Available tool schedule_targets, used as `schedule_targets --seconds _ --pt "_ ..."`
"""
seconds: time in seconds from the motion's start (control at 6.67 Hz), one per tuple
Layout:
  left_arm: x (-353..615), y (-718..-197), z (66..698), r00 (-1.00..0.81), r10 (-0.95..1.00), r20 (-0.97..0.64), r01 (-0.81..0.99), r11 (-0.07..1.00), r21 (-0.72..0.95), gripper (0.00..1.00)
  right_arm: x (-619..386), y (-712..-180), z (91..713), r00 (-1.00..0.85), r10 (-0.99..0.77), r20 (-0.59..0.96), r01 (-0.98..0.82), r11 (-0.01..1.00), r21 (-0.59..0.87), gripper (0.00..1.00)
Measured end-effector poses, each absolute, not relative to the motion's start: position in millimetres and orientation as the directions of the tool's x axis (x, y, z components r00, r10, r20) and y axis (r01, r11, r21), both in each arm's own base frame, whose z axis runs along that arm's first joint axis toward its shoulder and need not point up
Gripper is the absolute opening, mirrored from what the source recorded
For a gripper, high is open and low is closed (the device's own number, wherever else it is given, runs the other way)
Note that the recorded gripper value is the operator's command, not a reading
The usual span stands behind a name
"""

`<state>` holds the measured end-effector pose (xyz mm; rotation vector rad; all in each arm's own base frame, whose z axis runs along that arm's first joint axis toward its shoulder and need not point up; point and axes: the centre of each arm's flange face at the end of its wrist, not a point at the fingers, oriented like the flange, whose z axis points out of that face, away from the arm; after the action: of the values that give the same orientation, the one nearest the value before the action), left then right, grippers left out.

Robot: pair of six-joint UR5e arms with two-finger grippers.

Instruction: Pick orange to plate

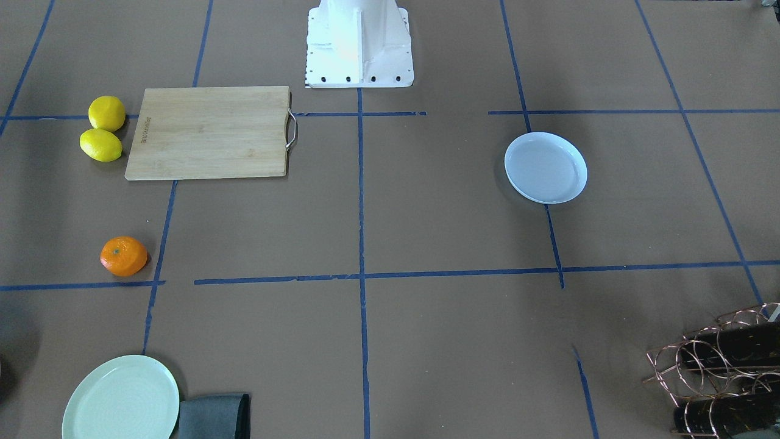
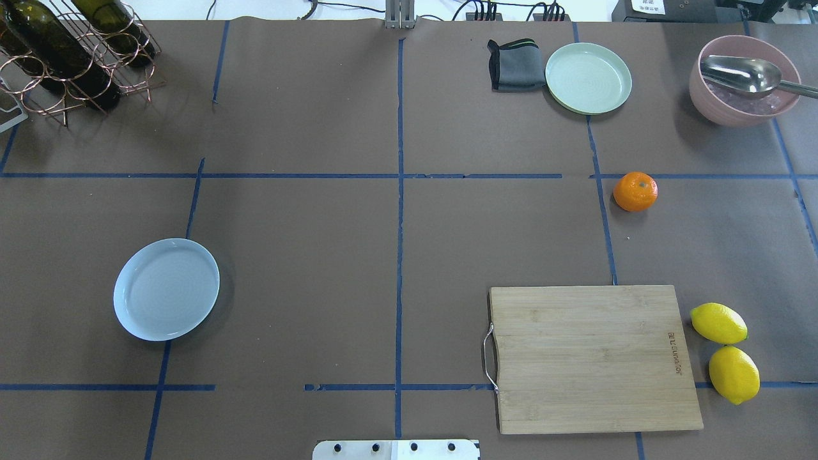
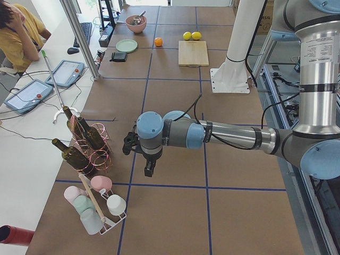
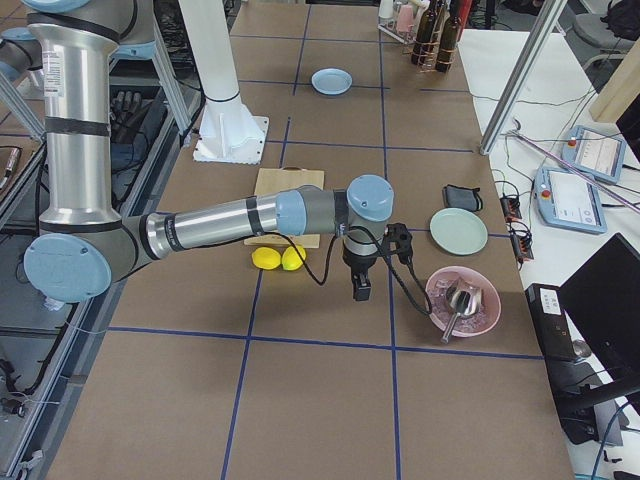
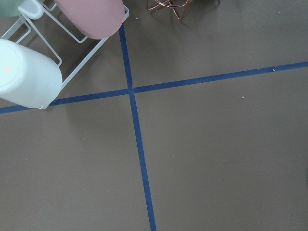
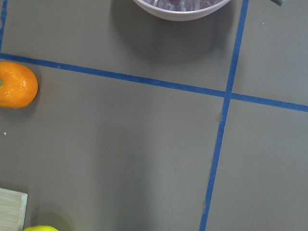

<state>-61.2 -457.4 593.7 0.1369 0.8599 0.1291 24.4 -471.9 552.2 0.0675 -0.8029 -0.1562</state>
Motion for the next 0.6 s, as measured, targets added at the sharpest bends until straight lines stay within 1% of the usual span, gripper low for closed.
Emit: schedule_targets --seconds 0.6 --pt "-60.3 -463.7 576.4 0.644 0.197 -0.739 -0.058 0.976 0.209 1.00 21.3 -472.0 550.7 0.673 -0.169 0.720 0.117 0.986 0.121 1.00"
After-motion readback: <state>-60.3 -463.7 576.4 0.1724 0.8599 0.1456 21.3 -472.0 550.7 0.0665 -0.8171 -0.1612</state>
